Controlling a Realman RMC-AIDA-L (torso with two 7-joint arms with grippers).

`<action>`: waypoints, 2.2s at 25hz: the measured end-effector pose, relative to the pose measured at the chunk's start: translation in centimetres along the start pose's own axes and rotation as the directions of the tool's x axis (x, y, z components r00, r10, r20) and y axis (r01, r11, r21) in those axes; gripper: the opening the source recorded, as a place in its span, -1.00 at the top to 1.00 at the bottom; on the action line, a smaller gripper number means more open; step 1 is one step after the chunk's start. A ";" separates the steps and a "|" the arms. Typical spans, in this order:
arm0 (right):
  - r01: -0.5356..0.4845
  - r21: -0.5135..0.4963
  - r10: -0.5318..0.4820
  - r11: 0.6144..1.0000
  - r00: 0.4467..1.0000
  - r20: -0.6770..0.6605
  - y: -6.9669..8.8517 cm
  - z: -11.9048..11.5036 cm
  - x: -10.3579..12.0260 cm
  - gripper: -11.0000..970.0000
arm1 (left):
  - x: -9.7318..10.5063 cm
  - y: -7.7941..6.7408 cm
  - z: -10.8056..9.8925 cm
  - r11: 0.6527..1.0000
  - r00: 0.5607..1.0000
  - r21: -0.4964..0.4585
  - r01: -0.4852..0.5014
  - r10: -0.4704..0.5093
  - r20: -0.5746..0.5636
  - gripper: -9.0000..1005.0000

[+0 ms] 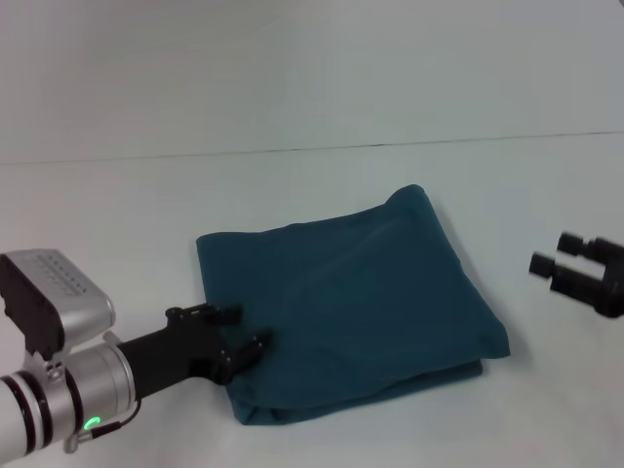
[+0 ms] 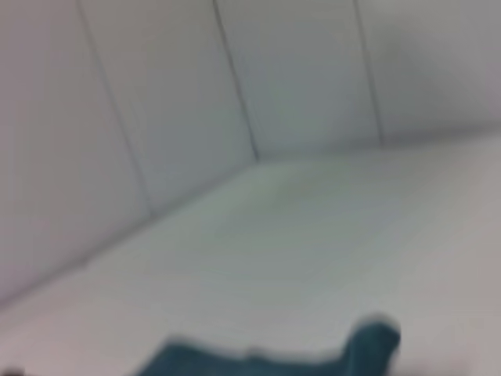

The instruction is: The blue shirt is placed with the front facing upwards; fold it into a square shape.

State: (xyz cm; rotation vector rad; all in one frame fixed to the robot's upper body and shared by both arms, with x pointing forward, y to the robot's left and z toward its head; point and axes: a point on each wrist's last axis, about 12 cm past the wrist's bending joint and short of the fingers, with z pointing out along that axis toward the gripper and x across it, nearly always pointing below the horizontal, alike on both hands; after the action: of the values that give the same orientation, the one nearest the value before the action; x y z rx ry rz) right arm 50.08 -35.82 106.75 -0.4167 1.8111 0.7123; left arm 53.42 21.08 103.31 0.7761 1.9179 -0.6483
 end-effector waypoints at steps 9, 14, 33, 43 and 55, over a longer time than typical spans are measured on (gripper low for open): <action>0.148 -0.032 -0.141 0.988 0.976 0.166 1.8 5.4 0.2 -0.23 | -2.1 0.1 -0.1 1.000 0.998 0.010 -0.025 0.024 0.059 -0.08; 0.174 -0.062 -0.164 0.983 0.977 0.135 3.4 9.9 0.6 0.13 | -2.9 0.1 0.0 1.000 0.995 0.008 -0.015 0.015 0.098 -0.08; 0.066 0.213 -0.053 0.975 0.996 -0.066 2.2 15.1 1.9 0.97 | -2.0 -0.1 0.0 1.000 0.995 0.015 0.027 -0.029 0.097 -0.08; 0.041 0.160 -0.050 0.986 0.997 0.052 2.5 14.5 0.8 0.96 | -2.3 0.0 -0.2 0.999 0.993 0.025 0.027 -0.030 0.117 -0.08; 0.094 0.007 -0.094 0.996 0.995 0.014 4.7 8.6 6.0 0.94 | -2.3 0.0 -1.7 1.000 0.988 -0.004 0.015 -0.014 0.153 -0.08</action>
State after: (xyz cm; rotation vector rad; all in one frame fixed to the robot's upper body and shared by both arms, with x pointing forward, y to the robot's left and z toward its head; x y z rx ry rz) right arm 51.49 -26.33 100.47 -0.4881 1.7677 0.6424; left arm 53.32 21.76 106.12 0.6897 1.7863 -0.6915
